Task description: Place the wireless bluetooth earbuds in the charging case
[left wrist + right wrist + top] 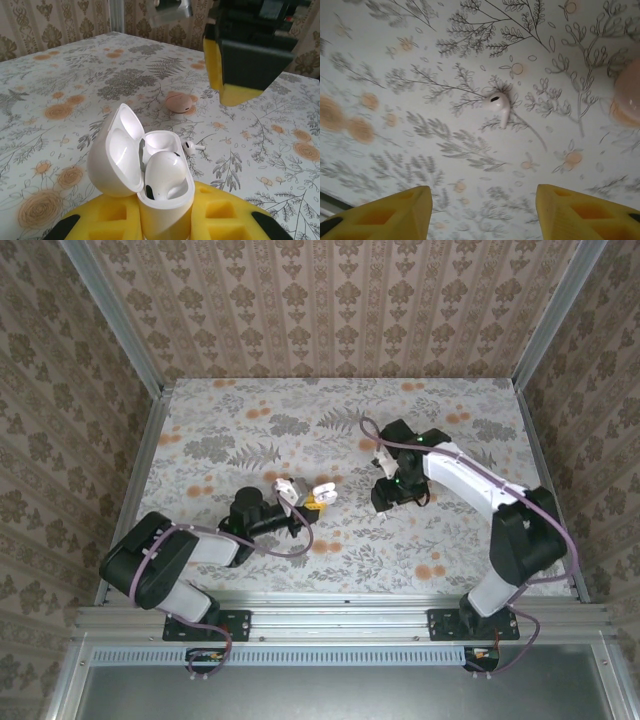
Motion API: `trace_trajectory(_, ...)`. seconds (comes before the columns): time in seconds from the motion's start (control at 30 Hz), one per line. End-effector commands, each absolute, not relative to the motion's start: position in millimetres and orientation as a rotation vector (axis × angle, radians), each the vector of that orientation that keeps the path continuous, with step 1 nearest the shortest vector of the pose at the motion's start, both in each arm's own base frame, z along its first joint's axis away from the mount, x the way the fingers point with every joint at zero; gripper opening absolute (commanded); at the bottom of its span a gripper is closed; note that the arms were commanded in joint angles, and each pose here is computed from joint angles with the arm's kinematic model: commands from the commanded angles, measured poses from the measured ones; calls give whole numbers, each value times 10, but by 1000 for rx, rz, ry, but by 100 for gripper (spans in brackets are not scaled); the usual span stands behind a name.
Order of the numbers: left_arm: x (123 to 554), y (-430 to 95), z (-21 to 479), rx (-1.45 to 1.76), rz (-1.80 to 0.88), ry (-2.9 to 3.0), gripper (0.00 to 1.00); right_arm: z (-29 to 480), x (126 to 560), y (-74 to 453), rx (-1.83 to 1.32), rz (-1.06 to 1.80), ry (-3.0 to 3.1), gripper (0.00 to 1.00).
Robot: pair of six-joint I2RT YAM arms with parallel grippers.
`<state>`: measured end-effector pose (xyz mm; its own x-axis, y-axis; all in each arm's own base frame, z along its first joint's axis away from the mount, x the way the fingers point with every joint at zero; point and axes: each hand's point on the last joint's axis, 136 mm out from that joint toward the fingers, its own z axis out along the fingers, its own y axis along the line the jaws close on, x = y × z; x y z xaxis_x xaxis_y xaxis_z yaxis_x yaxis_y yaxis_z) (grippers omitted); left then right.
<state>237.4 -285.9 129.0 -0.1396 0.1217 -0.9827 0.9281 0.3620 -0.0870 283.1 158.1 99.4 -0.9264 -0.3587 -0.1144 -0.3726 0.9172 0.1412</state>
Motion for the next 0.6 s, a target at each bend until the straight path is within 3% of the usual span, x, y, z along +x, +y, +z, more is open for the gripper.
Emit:
trace_trajectory(0.0, 2412, -2768, 1242, 913, -939, 1609, 1, 893, 2826, 1468, -853, 123, 3001, 57)
trace_trajectory(0.57, 2441, -2475, 1120, 852, -858, 1704, 1, 398, 3058, 1665, -941, 163, 3023, 53)
